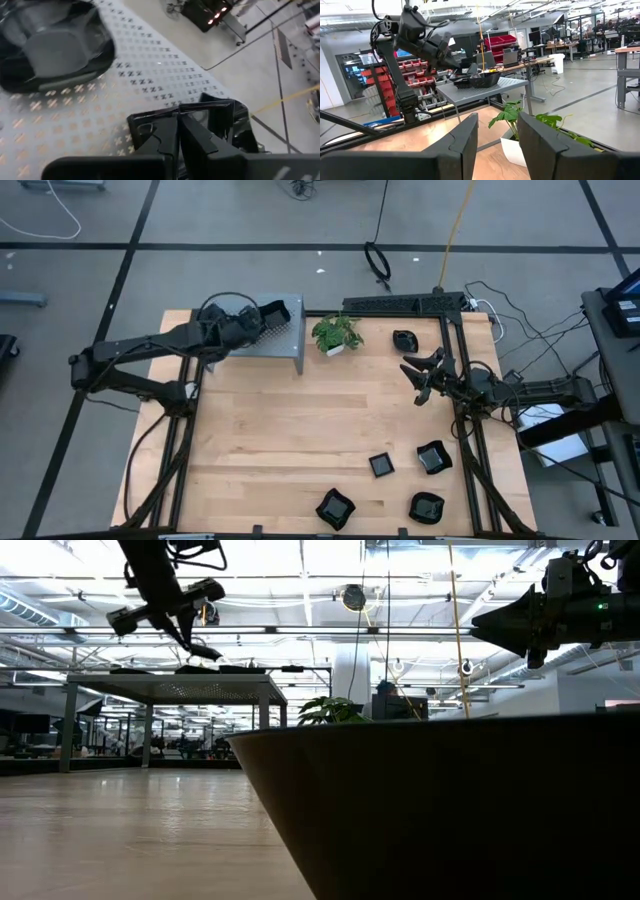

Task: Pick & Place Mini shaped plates
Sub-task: Stack the black square plate on top of the other black square plates on the shelf

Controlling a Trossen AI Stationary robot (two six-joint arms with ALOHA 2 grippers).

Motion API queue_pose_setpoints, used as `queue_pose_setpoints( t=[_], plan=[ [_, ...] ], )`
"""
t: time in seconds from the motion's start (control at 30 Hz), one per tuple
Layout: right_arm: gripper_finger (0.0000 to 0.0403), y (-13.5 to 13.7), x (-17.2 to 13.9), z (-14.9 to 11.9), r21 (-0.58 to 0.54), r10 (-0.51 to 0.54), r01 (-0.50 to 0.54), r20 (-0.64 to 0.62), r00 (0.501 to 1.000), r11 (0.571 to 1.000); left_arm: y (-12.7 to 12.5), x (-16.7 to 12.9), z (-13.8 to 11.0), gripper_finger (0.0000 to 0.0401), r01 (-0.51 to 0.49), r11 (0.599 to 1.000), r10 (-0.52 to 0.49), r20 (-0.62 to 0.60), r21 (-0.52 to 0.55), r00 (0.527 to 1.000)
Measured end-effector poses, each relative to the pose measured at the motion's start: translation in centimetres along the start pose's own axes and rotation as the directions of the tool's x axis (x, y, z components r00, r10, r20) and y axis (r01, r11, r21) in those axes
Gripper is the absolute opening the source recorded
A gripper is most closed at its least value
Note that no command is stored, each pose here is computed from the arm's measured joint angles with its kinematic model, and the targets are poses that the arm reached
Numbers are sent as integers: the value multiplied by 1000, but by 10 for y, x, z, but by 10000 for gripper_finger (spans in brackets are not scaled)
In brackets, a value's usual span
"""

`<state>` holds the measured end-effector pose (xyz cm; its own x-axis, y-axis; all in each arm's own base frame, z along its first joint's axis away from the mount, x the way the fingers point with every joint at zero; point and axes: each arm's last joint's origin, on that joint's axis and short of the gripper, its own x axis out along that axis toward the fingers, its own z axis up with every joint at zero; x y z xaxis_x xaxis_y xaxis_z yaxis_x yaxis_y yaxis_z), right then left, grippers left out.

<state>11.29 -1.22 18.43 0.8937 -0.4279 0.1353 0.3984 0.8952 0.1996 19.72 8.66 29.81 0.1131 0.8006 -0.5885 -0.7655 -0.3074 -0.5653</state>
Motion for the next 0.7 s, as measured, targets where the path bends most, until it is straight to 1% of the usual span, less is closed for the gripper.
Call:
queue_pose_setpoints(
  t=[0.13, 0.3, 0.7],
  plan=[
    [126, 0, 0, 0, 0, 0, 0, 0, 1000, 1000, 6, -3, -6, 23, -36, 998, 35, -12, -55, 999],
    [126, 0, 0, 0, 0, 0, 0, 0, 1000, 1000, 10, -8, -12, 23, -51, 993, 51, -3, -108, 999],
    [126, 0, 0, 0, 0, 0, 0, 0, 1000, 1000, 9, -1, -14, 26, -69, 988, 74, 34, -137, 997]
  ],
)
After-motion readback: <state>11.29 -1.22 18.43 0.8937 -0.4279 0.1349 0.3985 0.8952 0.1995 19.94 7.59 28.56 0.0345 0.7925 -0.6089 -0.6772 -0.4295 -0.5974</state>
